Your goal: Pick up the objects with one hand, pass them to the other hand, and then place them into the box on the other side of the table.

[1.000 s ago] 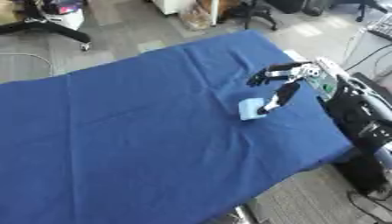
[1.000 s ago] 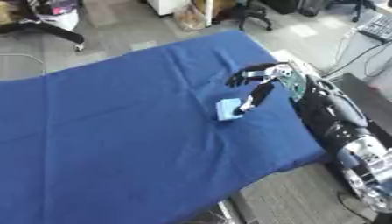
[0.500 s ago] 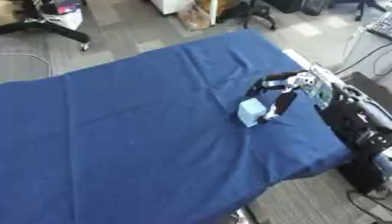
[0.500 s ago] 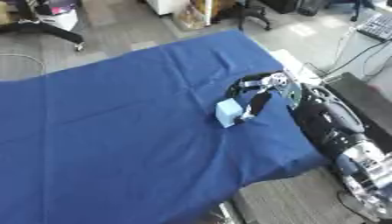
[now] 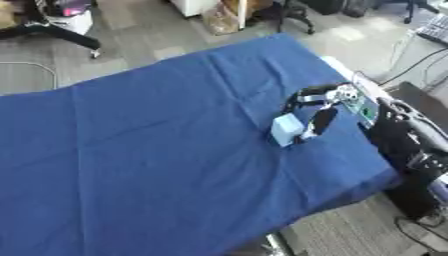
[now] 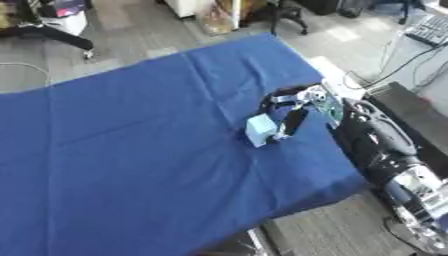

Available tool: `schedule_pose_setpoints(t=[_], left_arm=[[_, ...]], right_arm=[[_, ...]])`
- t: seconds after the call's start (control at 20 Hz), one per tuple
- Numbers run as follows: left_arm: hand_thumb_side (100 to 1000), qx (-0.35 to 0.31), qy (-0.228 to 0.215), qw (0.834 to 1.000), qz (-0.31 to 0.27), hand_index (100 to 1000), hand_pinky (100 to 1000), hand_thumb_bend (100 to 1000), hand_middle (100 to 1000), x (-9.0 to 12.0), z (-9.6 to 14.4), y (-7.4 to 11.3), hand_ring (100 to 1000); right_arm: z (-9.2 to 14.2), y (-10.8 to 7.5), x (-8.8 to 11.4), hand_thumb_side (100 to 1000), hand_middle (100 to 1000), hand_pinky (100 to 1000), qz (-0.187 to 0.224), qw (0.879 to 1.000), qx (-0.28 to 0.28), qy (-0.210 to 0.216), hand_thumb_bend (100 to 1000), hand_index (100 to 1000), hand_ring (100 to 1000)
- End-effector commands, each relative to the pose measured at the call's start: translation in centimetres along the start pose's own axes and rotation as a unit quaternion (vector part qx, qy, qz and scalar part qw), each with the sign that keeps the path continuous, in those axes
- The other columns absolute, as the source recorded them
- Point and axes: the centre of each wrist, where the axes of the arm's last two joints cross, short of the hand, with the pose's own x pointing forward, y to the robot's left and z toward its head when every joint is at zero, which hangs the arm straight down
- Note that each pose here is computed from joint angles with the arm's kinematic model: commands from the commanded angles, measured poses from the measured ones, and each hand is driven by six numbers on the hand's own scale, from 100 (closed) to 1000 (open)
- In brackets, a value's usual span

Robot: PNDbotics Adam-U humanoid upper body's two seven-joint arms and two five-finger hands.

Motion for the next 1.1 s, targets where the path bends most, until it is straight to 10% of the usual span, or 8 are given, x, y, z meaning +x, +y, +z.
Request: schedule_pose_setpoints(t=[0.05, 0.2, 1.1], left_arm=[[596, 0.004, -0.012, 1.000, -0.006, 763, 755, 750, 632, 0.5, -0.3, 0.3, 625], [596, 0.004, -0.012, 1.000, -0.006, 763, 754, 750, 631, 0.5, -0.3, 0.3, 623], [596, 0.005, -0.010, 1.000, -0.007, 763, 753, 750, 631, 0.4, -0.3, 0.3, 623]], right_arm=[[1.6, -2.1, -0.3, 335, 773, 864, 0.027, 0.999, -0.027, 0.000, 415, 638, 854], [1.8, -2.5, -0.1, 309, 749, 852, 0.030, 0.998, -0.055, -0.001, 240, 546, 838], [3.7, -7.3, 2.7, 236, 722, 843, 0.042, 0.980, -0.187, -0.055, 212, 515, 822]])
